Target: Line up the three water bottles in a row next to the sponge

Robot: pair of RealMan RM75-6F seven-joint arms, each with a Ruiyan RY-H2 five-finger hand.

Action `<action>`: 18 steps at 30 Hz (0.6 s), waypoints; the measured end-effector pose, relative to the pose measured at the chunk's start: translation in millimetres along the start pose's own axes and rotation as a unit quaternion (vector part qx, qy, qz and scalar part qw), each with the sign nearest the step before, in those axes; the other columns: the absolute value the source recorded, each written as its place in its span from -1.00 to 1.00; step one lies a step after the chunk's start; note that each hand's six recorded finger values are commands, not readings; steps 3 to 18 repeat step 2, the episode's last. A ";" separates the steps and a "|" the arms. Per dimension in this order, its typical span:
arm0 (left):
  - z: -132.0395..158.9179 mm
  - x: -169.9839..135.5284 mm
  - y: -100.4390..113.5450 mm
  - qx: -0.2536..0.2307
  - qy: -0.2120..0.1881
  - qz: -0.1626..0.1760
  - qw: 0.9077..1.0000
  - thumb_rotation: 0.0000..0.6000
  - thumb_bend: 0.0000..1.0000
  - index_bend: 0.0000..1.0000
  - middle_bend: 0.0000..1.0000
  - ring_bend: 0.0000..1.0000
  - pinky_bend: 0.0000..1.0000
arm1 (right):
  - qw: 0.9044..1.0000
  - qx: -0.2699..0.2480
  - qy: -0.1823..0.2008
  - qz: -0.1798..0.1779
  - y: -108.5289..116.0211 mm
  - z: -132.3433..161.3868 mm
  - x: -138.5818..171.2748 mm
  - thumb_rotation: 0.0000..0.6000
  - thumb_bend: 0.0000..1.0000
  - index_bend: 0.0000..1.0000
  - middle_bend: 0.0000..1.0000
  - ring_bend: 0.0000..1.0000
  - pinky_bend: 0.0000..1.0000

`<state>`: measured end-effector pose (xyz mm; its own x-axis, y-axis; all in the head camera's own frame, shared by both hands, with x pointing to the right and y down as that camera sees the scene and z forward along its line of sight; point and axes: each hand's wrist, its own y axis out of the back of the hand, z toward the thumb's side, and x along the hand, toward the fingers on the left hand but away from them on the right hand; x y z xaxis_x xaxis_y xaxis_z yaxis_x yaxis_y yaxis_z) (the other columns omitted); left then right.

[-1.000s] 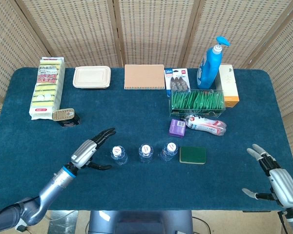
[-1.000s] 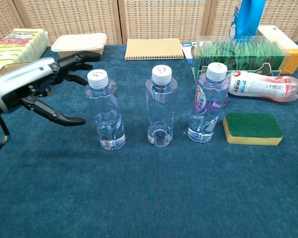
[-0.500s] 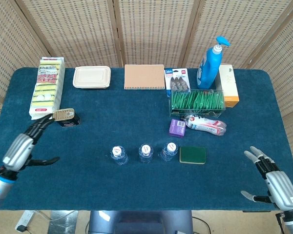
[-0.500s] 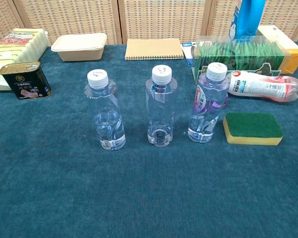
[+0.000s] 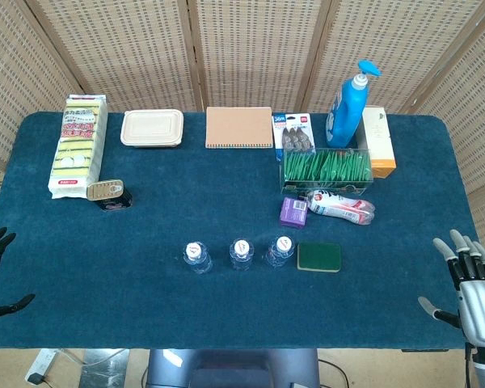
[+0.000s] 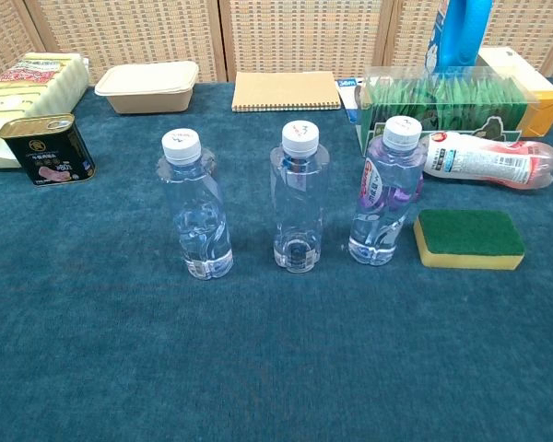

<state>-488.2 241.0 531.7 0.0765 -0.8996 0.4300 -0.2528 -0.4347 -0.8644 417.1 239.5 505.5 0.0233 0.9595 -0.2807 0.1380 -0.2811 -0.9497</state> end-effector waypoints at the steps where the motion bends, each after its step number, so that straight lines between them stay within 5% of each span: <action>1: 0.5 -0.9 -1.7 0.003 -0.002 -0.003 1.000 1.00 -0.75 -1.00 -1.00 -1.00 -0.86 | 1.000 0.004 -0.002 -0.003 0.5 -0.3 0.2 1.00 -1.00 -0.75 -1.00 -1.00 -1.00; 18: 1.3 -1.0 -2.5 0.005 -0.005 -0.005 1.000 1.00 -0.75 -1.00 -1.00 -1.00 -0.86 | 1.000 0.010 -0.005 -0.008 1.4 -0.7 0.5 1.00 -1.00 -0.75 -1.00 -1.00 -1.00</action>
